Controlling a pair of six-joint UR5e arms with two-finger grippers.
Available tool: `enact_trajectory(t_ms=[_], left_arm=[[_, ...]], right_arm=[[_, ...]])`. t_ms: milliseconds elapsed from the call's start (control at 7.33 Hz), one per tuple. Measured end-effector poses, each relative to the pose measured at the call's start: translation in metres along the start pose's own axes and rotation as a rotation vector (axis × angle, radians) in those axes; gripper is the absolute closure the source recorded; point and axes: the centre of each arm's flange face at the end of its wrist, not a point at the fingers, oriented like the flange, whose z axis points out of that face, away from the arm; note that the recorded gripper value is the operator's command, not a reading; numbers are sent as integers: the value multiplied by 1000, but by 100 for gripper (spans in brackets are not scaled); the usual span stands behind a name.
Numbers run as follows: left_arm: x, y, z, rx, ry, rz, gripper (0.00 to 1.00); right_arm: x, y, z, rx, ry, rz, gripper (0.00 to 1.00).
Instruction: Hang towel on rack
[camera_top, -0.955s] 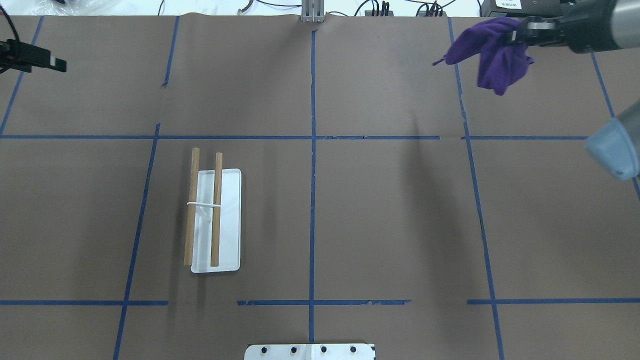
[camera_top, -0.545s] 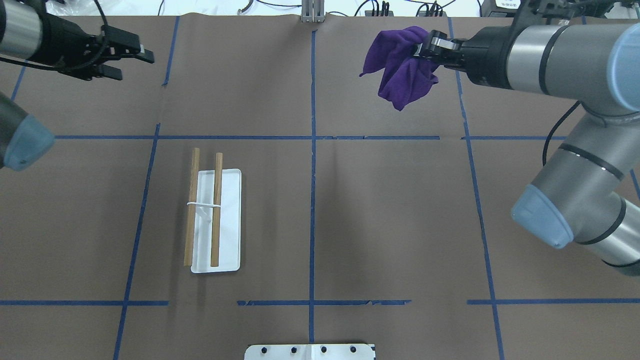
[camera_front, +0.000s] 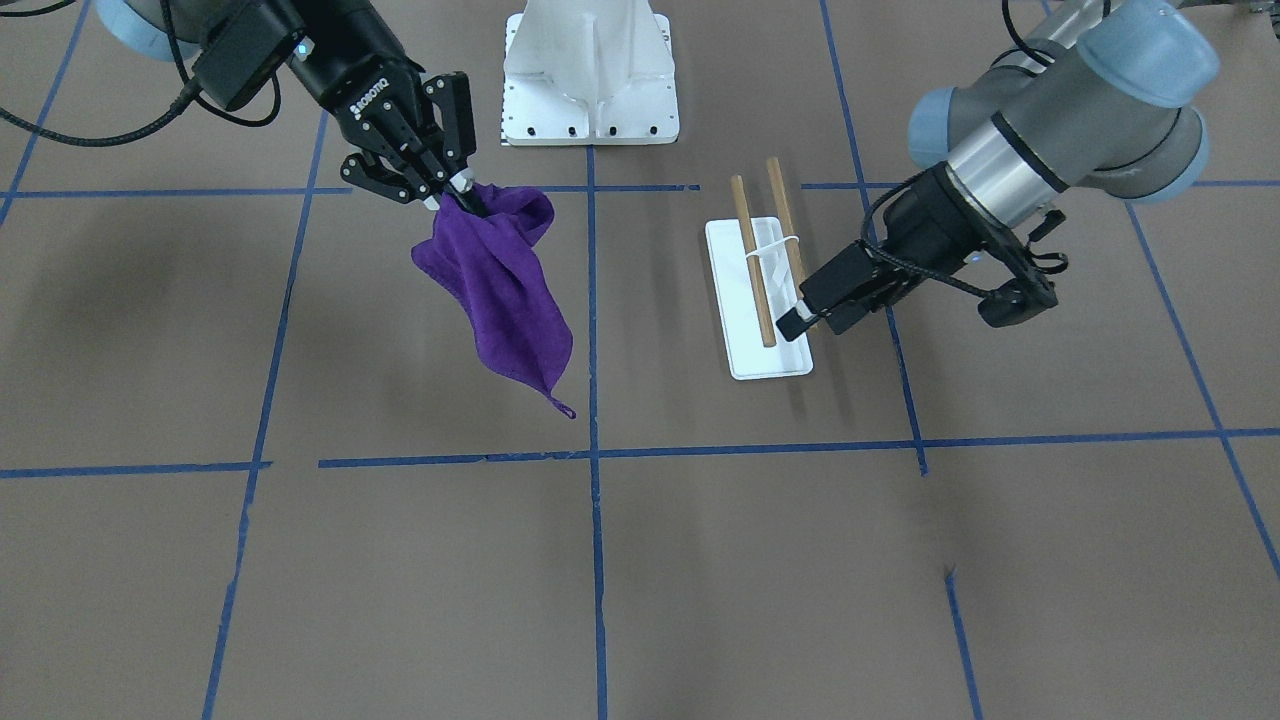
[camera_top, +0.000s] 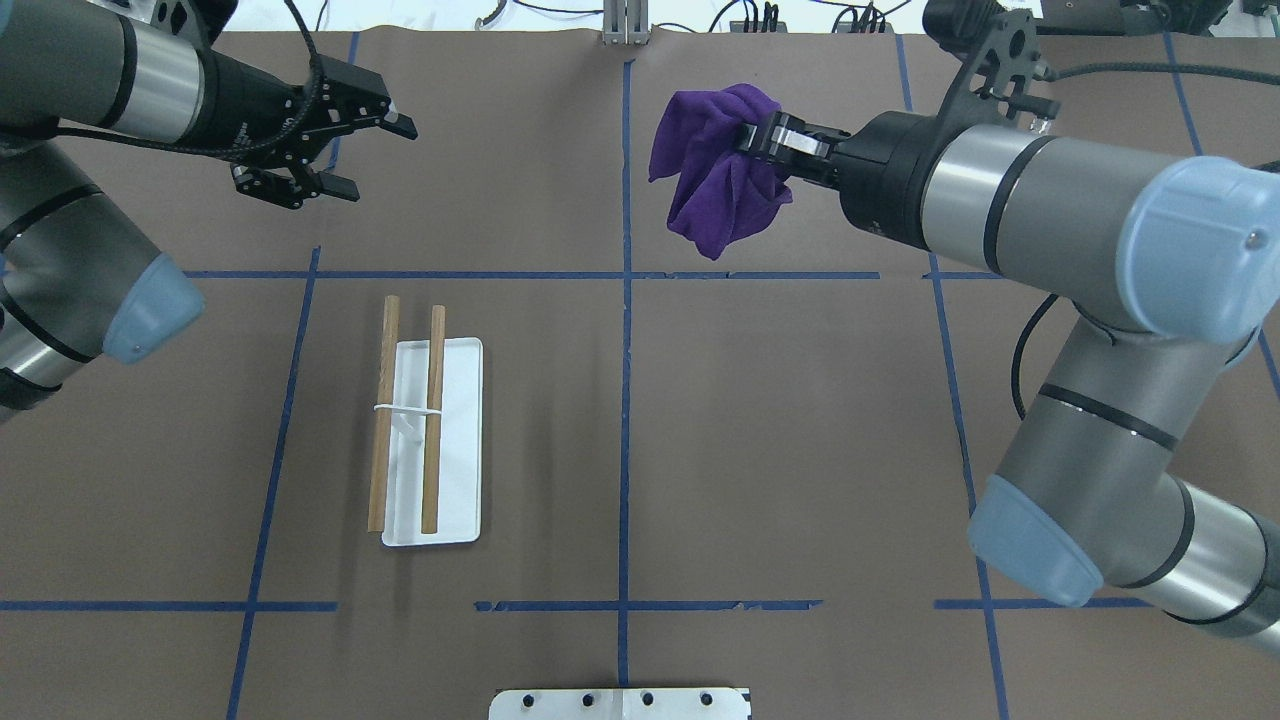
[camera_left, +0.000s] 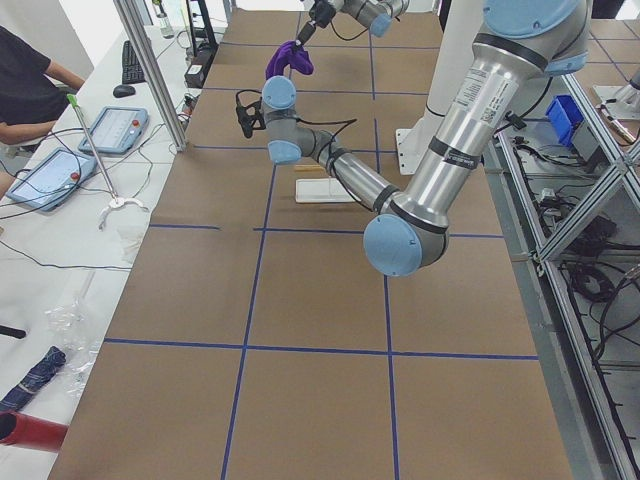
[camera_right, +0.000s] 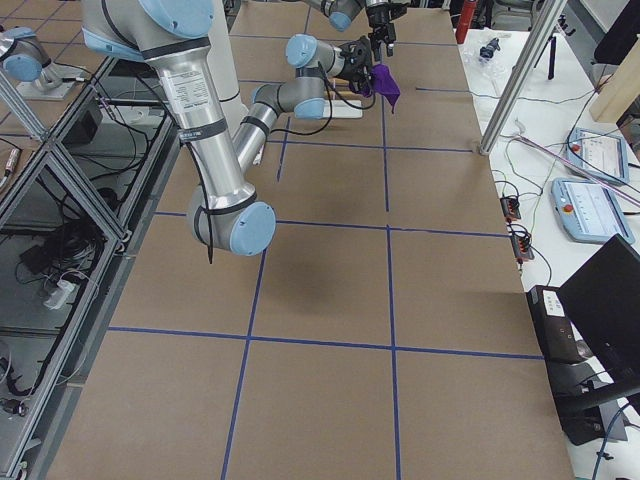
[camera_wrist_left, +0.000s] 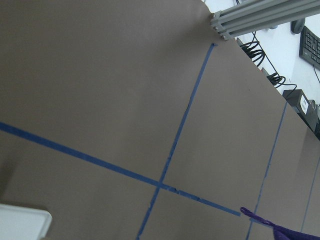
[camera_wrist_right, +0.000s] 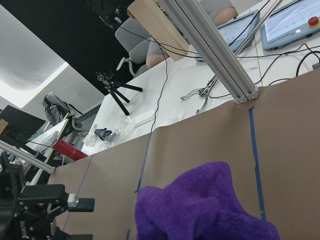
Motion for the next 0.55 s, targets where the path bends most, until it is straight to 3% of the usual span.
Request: enact_trajectory(t_ms=[273,545], left_arm=[[25,27,15,-46,18,-138,0],[43,41,19,-66,33,-244,0]], right_arm=[[-20,39,-5,40,-27,0,100],[-34,53,-8,88,-42,-7,100]])
